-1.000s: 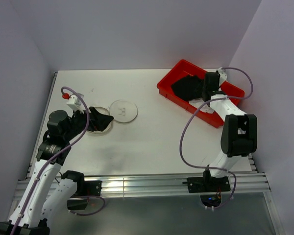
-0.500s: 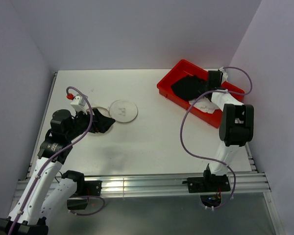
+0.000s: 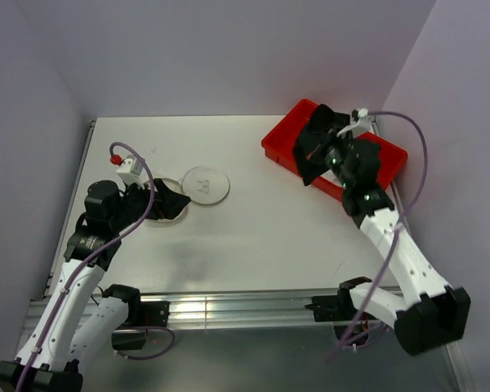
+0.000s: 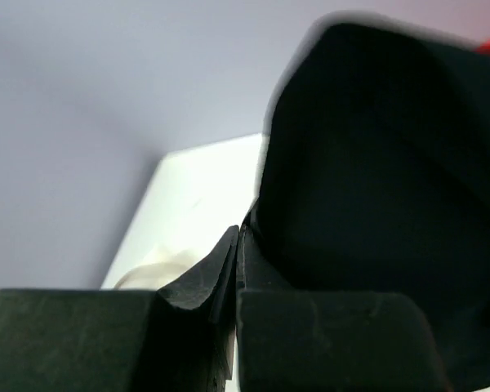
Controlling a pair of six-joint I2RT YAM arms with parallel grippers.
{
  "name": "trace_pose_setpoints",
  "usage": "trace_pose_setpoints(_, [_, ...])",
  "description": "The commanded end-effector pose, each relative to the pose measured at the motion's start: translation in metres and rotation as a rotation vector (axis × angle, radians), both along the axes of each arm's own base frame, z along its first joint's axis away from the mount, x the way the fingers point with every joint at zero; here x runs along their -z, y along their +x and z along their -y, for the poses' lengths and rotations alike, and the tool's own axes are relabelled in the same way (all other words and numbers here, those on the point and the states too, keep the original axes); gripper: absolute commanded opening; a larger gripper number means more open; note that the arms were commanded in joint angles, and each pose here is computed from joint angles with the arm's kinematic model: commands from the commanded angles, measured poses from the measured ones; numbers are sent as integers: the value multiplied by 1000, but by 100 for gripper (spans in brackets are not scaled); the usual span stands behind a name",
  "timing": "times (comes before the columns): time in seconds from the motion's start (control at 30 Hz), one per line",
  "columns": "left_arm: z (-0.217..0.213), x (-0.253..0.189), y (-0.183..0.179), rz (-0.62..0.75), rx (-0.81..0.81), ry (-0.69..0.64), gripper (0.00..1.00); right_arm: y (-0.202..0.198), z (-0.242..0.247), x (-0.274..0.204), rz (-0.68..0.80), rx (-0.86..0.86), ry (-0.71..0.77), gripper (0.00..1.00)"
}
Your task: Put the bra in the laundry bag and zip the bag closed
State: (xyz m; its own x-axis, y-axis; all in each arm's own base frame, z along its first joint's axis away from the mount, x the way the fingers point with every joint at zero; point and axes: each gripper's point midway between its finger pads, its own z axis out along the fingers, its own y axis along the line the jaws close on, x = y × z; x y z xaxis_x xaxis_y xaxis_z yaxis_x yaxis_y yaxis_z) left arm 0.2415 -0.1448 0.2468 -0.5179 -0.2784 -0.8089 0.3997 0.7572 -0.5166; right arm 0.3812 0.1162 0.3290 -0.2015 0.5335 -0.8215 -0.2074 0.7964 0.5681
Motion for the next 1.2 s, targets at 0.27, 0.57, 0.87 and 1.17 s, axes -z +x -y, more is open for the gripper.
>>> trace_pose_setpoints(0.27, [12,11,8,-62,24,-43,99,-151,-60,197,-410,-261,-94,80])
trace_pose_setpoints(0.57, [79,18,4,-124,86,-44,93,-140,-17,169,-369,-43,-175,8])
trace_pose_setpoints(0.87, [206,59,8,-65,271,159,82,-136,27,190,-370,219,-138,0])
trace_pose_setpoints(1.17, [296,110,42,-163,308,187,68,-152,69,150,-189,381,-4,0])
